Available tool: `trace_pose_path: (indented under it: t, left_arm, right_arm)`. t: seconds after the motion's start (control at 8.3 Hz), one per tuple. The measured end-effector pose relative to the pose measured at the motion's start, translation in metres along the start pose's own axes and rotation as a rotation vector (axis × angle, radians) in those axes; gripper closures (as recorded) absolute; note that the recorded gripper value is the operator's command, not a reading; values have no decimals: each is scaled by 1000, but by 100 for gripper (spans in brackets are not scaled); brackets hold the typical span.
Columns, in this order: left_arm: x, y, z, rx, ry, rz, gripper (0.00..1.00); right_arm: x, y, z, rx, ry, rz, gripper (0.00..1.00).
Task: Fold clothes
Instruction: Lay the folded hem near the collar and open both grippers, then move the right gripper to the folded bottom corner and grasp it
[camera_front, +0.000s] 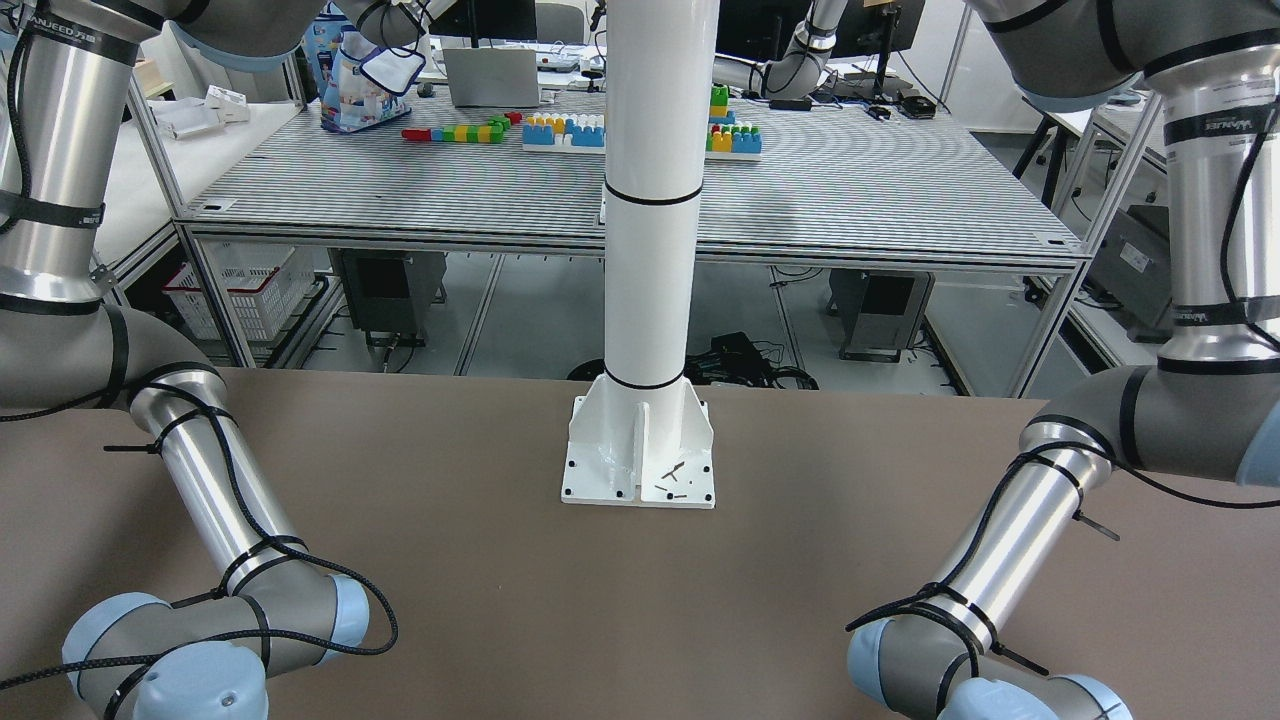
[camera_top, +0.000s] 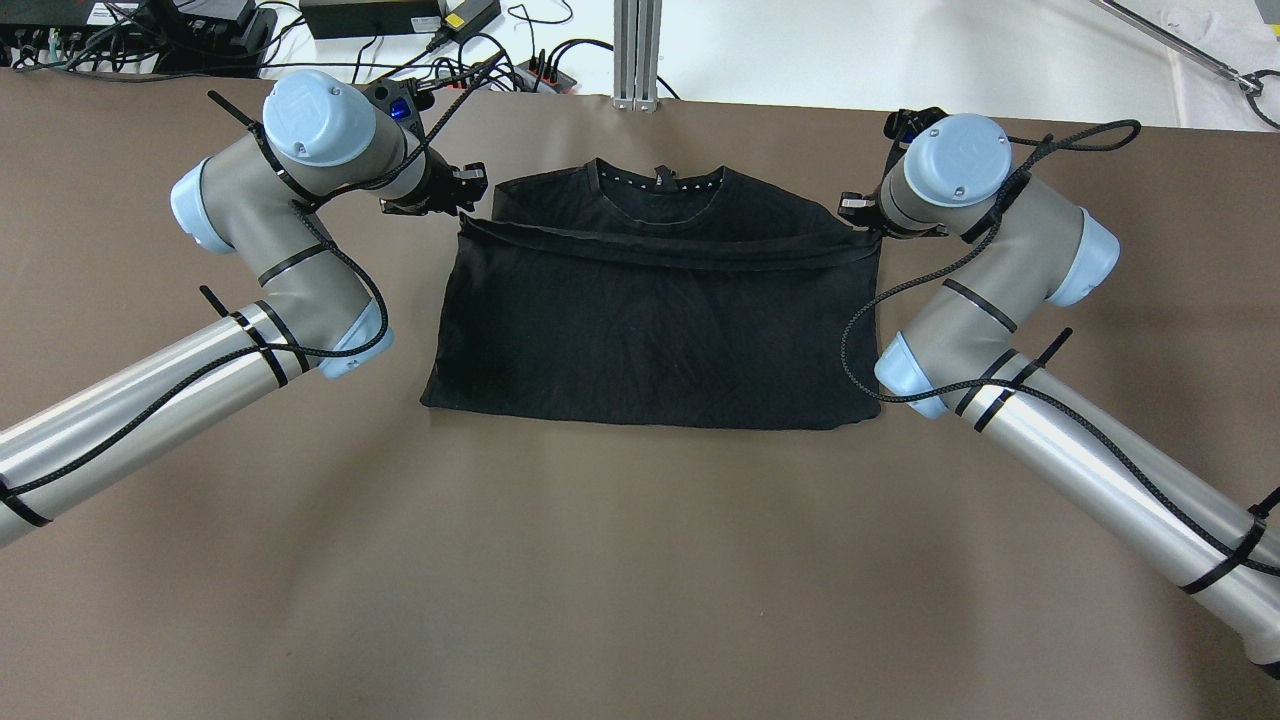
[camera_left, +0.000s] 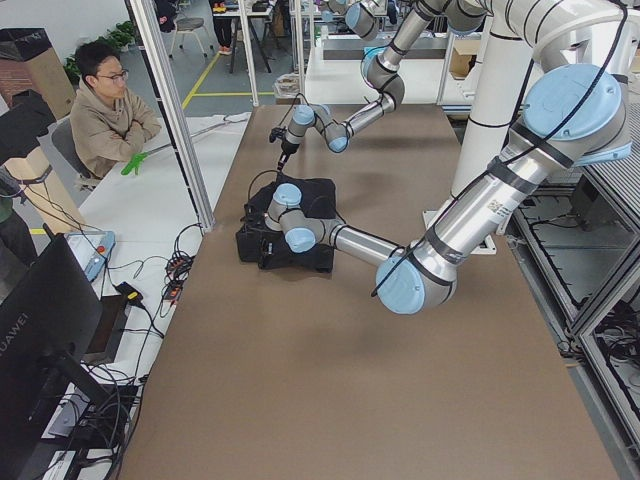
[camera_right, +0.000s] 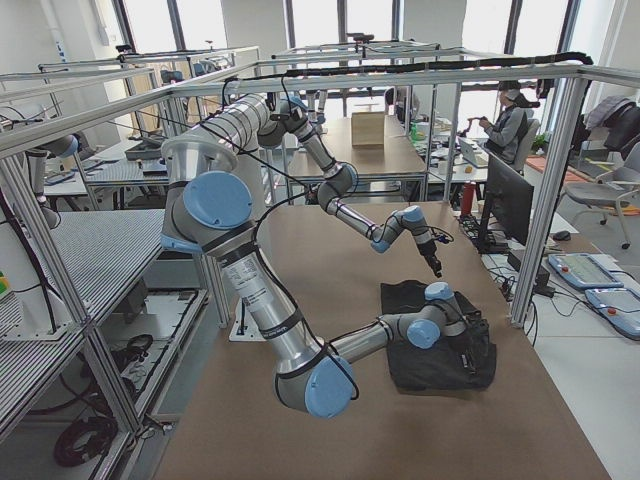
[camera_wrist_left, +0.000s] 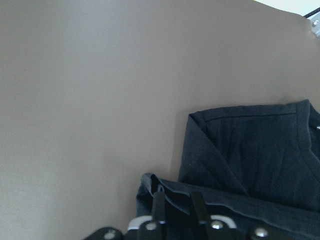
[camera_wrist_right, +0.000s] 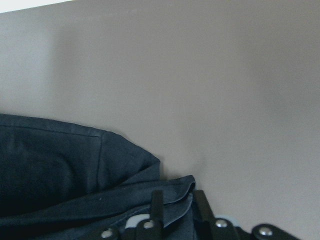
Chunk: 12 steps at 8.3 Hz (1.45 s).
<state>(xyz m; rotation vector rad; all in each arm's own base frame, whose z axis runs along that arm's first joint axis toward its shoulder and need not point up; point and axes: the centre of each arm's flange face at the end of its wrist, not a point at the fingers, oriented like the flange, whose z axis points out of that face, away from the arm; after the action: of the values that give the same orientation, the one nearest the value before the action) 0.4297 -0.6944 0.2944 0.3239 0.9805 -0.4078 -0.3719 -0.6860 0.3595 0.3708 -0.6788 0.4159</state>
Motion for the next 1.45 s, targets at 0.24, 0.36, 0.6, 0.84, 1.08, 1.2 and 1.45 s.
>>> trace_pose_path:
  t: [0.24, 0.36, 0.6, 0.84, 1.08, 1.2, 1.45]
  left_arm:
    - [-1, -1, 2, -1, 0, -1, 39]
    - [-2, -1, 3, -1, 2, 0, 38]
    - [-1, 1, 4, -2, 7, 1, 37]
    - [0, 3, 5, -3, 7, 3, 37]
    - [1, 4, 4, -3, 10, 2, 37]
    - [2, 4, 3, -2, 12, 0, 37]
    - [3, 4, 3, -1, 14, 0, 37]
  right_arm:
    - [-18, -9, -15, 14, -32, 80, 8]
    - [-22, -9, -27, 18, -57, 111, 8]
    - [4, 31, -58, 10, -121, 176, 8]
    - [26, 97, -66, -41, -171, 218, 9]
    - [54, 157, -47, -90, -215, 223, 11]
    - [68, 177, -39, -108, -228, 227, 12]
    - [82, 192, -34, -128, -232, 249, 30]
